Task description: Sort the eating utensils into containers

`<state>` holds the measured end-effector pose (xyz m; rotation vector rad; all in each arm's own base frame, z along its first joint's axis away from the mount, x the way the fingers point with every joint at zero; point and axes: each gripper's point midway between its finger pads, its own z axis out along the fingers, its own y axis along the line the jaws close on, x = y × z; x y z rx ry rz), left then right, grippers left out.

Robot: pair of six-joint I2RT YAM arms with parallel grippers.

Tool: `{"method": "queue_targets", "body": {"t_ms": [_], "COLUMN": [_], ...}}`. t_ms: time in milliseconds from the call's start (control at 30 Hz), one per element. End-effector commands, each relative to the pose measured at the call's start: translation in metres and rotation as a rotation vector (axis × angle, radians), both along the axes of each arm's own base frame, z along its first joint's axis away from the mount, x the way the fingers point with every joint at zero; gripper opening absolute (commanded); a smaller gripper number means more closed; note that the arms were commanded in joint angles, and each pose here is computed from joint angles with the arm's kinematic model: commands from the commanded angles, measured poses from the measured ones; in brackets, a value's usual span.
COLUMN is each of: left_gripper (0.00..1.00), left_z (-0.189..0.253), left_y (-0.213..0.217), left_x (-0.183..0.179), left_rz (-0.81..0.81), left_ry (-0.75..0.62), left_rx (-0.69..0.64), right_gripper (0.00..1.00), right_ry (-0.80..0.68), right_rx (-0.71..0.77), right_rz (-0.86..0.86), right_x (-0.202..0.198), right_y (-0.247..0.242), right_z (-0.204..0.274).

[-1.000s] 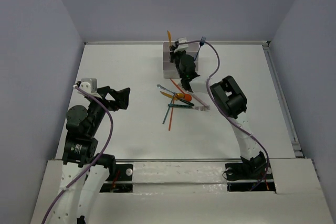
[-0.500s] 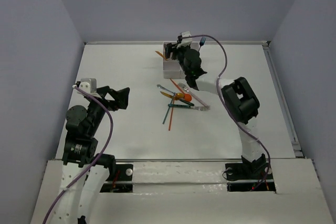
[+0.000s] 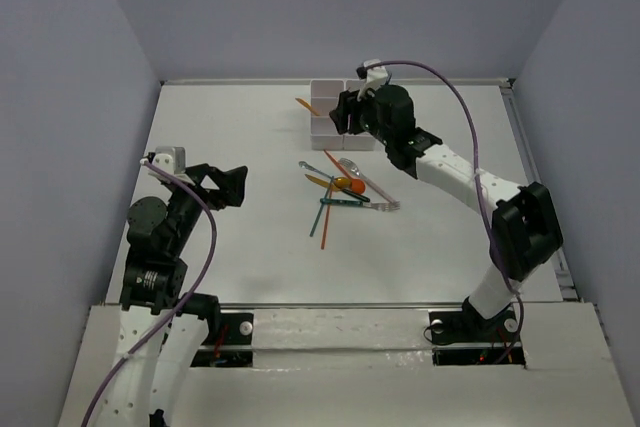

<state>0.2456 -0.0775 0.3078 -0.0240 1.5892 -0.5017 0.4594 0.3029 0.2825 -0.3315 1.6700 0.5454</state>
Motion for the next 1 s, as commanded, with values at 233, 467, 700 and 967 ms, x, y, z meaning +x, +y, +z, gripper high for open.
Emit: {"method": "queue_targets", "body": {"t_ms": [233,467,700,967], "left_gripper": [0.99,0.99,0.99,0.99], "left_z": [0.010,0.014,0.016,0.018], "left_y": [-0.004,-0.005,-0.005,-0.006], "left_x": [0.002,-0.002,-0.006,-0.008], "left_rz": [-0.028,-0.033,-0.036,-0.040], "left_ry": [-0.039,-0.057,-0.067,-0.075], "left_rx": [-0.007,-0.009,-0.009,-0.009], "right_gripper": [0.70,0.40,0.45,0.31], "right_ry": [0.606,0.673,0.704,0.741], "right_rx": [-0.056,-0.123,-0.224,-0.297], "right_rz": [0.062,0.103,0.140,0.167], "right_x": [-0.112,-0.117,-0.112,-0.117], "right_y": [-0.028,-0.017,0.004,0.018], "right_z": [-0.144,-0.175,-0.195,-0.218]}}
